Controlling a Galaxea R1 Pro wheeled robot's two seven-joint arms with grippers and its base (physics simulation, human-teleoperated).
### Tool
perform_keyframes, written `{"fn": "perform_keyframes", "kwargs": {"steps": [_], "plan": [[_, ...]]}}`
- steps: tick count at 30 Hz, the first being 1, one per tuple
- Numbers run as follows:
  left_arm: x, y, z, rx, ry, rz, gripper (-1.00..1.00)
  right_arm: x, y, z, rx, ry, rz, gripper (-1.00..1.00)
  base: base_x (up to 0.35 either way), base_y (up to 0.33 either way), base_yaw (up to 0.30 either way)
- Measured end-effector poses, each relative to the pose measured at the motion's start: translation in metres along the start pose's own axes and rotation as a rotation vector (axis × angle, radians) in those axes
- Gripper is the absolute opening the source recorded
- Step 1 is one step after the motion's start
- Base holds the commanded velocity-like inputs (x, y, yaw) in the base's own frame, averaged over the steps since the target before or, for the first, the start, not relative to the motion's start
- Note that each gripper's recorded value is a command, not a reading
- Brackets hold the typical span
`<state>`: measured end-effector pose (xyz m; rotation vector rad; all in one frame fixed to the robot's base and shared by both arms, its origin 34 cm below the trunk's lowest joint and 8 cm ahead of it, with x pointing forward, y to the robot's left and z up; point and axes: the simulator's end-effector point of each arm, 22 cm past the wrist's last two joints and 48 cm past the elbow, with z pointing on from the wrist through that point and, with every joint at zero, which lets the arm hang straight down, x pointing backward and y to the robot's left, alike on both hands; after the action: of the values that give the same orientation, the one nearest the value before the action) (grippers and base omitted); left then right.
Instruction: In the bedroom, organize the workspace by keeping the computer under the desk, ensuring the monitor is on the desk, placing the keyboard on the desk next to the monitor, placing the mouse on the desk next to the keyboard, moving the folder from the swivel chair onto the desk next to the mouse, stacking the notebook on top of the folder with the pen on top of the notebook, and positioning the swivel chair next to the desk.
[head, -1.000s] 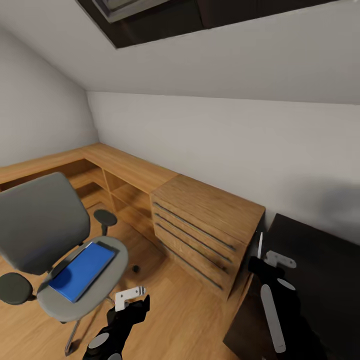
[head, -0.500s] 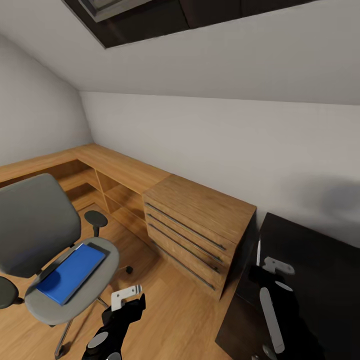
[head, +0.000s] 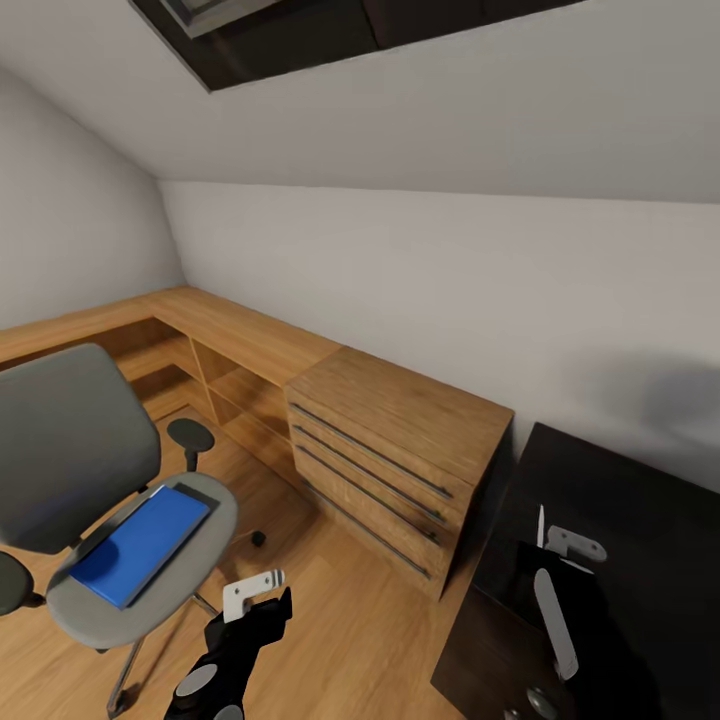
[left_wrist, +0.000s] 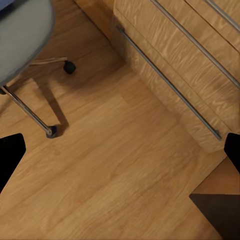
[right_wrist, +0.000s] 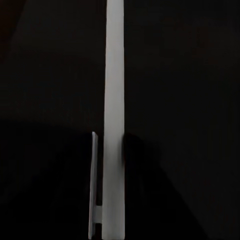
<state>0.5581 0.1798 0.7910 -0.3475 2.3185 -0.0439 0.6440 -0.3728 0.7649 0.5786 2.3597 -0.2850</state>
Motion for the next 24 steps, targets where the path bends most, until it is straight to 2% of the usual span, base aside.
{"fn": "perform_keyframes", "kwargs": {"steps": [9, 24], "plan": [[0.009, 0.001, 0.009, 0.001, 0.000, -0.001, 1.00, 0.010, -0.008, 0.023, 0.020, 0.028, 0.001, -1.00, 0.000, 0.000, 0.000], [0.021, 0.001, 0.021, 0.005, 0.001, 0.001, 1.00, 0.014, -0.008, 0.035, 0.020, 0.014, 0.003, -1.00, 0.000, 0.000, 0.000]]}}
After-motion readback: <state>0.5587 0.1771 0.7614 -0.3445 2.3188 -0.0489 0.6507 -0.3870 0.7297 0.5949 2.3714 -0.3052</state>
